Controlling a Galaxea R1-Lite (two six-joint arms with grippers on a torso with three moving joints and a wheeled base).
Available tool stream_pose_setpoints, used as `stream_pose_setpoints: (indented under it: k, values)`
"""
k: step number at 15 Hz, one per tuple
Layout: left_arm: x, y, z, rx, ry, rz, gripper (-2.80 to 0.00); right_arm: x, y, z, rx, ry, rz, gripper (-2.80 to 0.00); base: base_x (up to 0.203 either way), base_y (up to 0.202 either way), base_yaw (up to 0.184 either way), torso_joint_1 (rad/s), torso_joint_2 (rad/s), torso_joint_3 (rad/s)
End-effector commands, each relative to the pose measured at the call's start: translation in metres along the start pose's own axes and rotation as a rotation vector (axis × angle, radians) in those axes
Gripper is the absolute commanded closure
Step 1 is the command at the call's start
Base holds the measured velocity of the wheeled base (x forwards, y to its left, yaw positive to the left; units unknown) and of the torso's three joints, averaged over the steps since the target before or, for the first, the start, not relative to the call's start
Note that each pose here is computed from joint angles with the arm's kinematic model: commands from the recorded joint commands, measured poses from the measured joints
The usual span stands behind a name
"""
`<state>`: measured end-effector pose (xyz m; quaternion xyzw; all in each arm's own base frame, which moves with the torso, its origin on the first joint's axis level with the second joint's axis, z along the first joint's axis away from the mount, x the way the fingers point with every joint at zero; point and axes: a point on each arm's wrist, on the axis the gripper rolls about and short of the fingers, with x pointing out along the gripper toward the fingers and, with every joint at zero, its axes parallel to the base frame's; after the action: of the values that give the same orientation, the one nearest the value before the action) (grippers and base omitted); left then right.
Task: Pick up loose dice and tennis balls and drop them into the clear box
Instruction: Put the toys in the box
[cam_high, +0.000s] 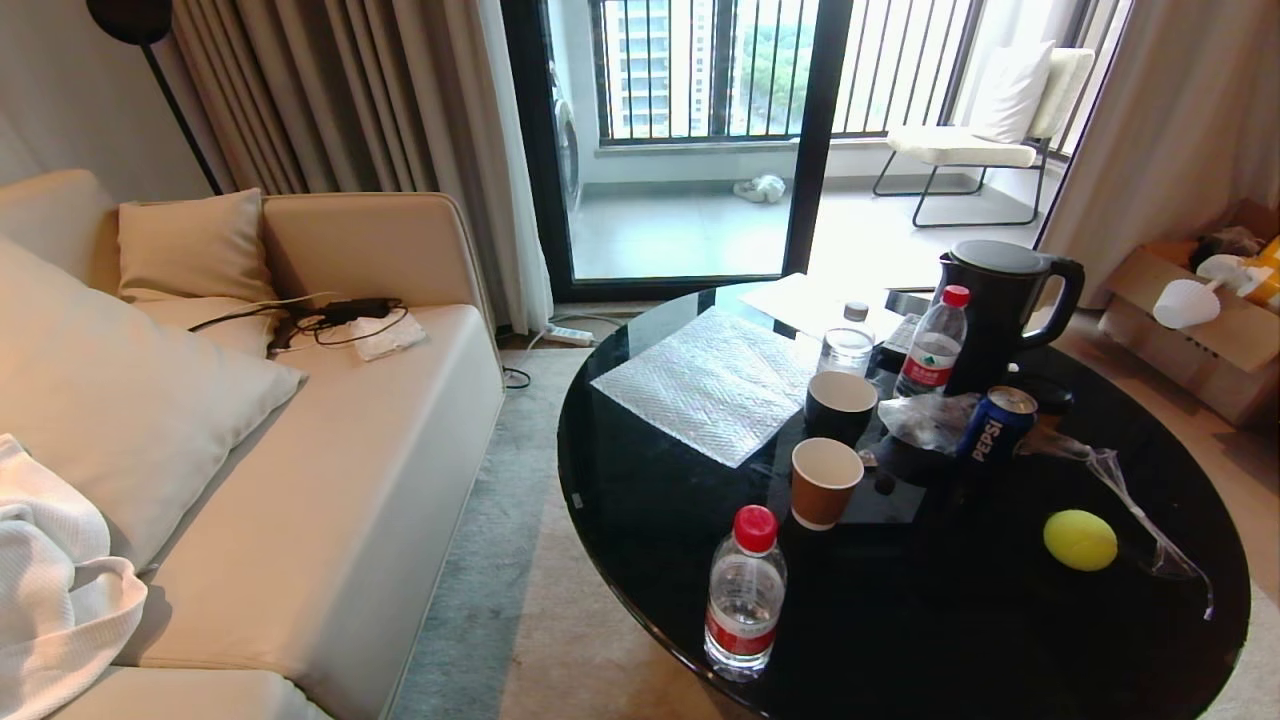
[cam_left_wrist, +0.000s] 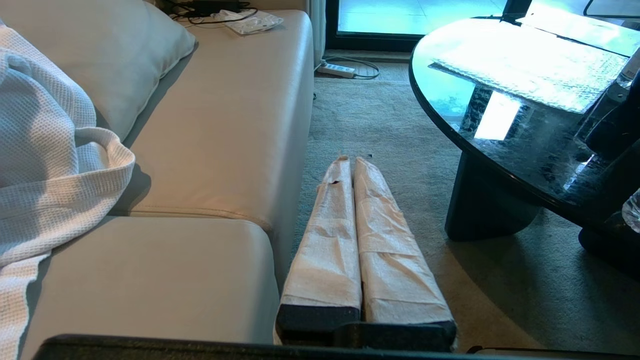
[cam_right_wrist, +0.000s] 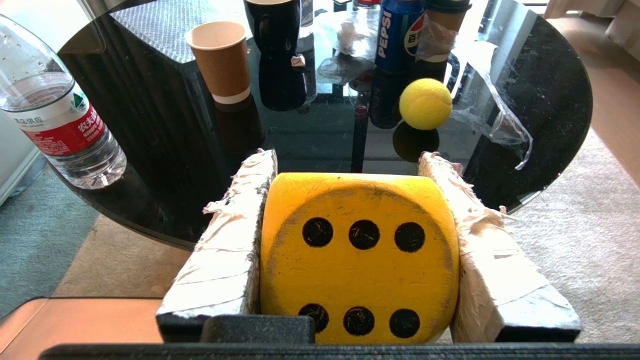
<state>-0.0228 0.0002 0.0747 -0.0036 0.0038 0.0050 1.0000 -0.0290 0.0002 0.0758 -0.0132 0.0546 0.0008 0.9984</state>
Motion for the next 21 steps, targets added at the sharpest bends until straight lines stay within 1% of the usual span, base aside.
stream_pose_setpoints:
  k: [1, 14, 21]
  values:
    - [0.0, 0.0, 0.0, 0.0, 0.0, 0.001, 0.0, 0.0, 0.0, -0.0002, -0.002, 0.001, 0.0, 0.0, 0.0, 0.0, 0.0, 0.0, 0.0, 0.0]
    - [0.0001, 0.0, -0.0004, 0.006, 0.002, 0.001, 0.0, 0.0, 0.0, -0.0002, -0.001, 0.001, 0.0, 0.0, 0.0, 0.0, 0.0, 0.0, 0.0, 0.0]
    - [0.0001, 0.0, -0.0004, 0.0, 0.002, 0.001, 0.0, 0.0, 0.0, -0.0002, -0.001, 0.001, 0.002, 0.0, -0.175, 0.0, -0.002, 0.002, 0.01, 0.002]
